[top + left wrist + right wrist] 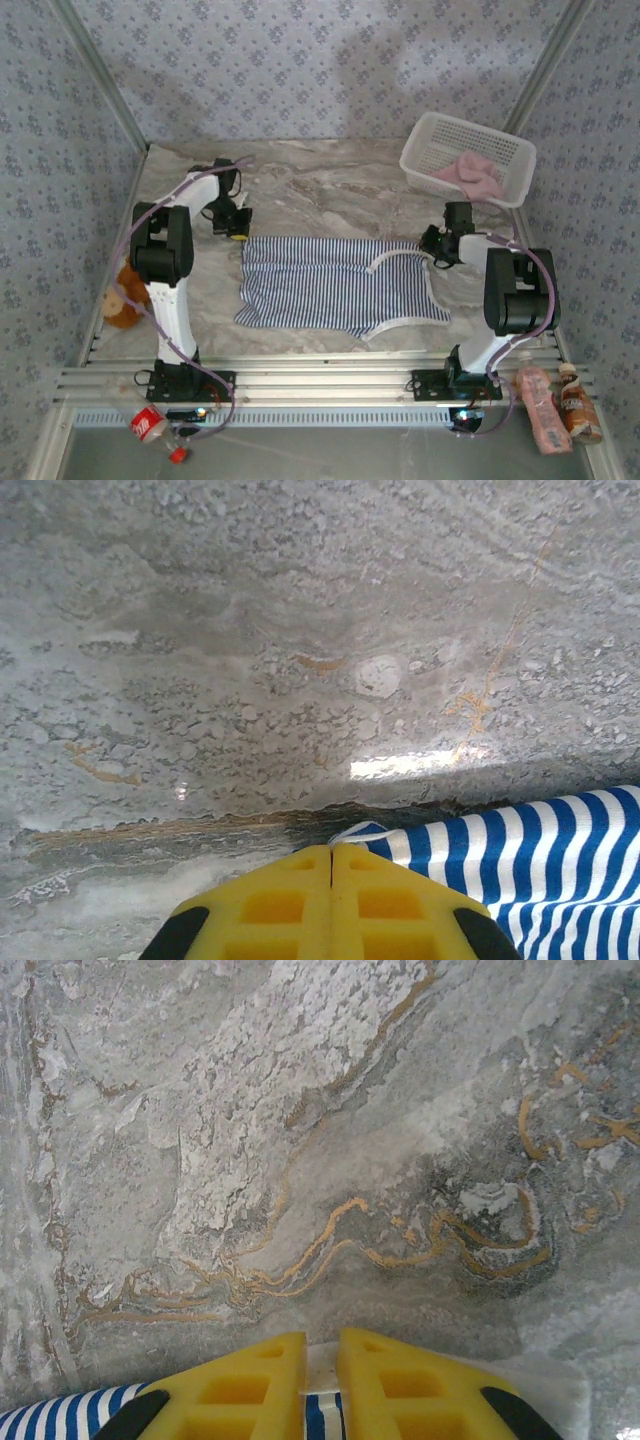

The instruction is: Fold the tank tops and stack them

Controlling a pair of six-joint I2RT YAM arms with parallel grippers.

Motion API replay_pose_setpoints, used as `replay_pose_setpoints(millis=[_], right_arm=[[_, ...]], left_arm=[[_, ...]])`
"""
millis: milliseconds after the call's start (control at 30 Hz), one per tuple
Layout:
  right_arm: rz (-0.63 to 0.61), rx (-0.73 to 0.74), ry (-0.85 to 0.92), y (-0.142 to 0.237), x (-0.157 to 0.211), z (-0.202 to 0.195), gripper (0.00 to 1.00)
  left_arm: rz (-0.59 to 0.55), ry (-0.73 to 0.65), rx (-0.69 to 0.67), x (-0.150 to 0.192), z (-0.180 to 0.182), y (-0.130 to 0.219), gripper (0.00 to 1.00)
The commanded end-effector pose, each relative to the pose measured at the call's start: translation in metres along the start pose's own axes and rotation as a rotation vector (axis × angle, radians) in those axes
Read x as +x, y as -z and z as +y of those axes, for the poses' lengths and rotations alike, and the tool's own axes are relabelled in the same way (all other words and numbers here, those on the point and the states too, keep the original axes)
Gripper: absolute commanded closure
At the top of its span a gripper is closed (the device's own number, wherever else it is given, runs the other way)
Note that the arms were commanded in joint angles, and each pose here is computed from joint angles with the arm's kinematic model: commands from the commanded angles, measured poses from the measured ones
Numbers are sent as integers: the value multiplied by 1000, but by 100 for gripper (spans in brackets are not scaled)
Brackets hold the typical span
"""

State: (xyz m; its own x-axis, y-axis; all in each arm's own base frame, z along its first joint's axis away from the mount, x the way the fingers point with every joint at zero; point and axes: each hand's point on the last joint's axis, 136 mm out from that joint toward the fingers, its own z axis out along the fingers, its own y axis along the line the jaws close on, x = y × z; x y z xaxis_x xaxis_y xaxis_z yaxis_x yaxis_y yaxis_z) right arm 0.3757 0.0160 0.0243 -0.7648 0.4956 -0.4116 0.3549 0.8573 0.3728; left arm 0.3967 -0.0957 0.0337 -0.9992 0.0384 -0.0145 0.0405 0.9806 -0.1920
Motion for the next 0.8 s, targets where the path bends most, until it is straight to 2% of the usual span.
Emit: replay_pose_setpoints(millis=[0,67,200,300,433,533,667,767], right_arm=[[3,-8,-9,-1,-2,-4,78],[-27,-61,16,5,-14,11,76],[-91,-115,50,31,-37,33,73],[-93,-141,46,53,-35,41,71],[-49,-199,33,69,-4,58,70],[-12,-229,-14,70,29,67,70],[58,-224,-52,56,72,66,69],[101,-224,-54,45,90,67,69]], left_arm=[[23,21,-29,0,9,2,90],[24,17,-17,-1,5,2,85],[6,10,-50,-1,7,16,70],[-17,17,-100,4,12,36,67],[-76,52,-56,18,-8,61,62],[-82,68,20,36,-36,63,60],[-56,83,109,59,-67,40,59],[-8,106,129,72,-68,14,62]])
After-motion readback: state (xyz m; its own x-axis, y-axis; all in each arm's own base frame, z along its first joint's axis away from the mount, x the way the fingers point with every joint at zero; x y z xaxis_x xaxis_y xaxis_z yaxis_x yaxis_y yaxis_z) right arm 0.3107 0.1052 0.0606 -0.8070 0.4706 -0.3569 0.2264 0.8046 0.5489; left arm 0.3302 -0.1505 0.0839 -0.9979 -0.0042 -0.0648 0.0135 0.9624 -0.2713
